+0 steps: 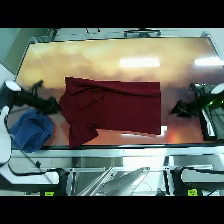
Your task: Fold the shirts.
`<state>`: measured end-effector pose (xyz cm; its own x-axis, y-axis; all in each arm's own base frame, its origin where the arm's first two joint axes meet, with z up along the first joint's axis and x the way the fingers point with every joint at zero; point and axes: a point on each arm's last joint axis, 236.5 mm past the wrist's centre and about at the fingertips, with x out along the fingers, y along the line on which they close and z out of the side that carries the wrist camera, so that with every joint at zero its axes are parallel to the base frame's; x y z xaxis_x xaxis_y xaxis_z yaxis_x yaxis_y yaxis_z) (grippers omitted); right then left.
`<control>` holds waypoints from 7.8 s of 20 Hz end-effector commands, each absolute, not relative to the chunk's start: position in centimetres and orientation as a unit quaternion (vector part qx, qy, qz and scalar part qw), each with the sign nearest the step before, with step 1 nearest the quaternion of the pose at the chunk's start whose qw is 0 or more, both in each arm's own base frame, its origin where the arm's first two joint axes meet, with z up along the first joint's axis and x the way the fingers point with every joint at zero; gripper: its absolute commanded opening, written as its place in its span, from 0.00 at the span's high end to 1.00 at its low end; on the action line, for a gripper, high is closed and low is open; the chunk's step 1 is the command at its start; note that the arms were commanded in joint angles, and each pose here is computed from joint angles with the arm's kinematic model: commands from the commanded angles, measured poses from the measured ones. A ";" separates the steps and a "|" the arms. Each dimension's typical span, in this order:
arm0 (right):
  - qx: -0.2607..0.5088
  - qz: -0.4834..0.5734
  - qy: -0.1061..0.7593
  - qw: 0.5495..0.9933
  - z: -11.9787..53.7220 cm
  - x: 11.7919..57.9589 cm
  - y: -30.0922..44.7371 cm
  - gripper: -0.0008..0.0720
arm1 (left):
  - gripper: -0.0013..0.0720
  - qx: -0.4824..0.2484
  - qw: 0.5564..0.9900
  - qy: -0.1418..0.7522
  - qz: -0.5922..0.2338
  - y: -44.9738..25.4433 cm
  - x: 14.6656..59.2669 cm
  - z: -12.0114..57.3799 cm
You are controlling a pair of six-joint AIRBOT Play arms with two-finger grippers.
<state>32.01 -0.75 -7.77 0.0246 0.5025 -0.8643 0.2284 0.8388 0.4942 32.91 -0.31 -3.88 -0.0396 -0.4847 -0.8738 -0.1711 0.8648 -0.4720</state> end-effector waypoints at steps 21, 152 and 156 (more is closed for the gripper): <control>0.305 0.253 0.690 0.606 -10.0 27.4 11.1 0.67 | 0.96 -0.210 0.647 0.702 -0.210 -10.6 29.5 -8.1; 0.254 0.361 0.631 0.638 -9.5 42.0 31.1 0.22 | 0.96 -0.188 0.848 0.275 -0.413 -12.1 40.8 30.8; 0.311 0.400 0.583 0.635 -6.3 43.3 33.4 0.22 | 0.96 -0.187 0.847 0.276 -0.414 -12.1 40.7 30.8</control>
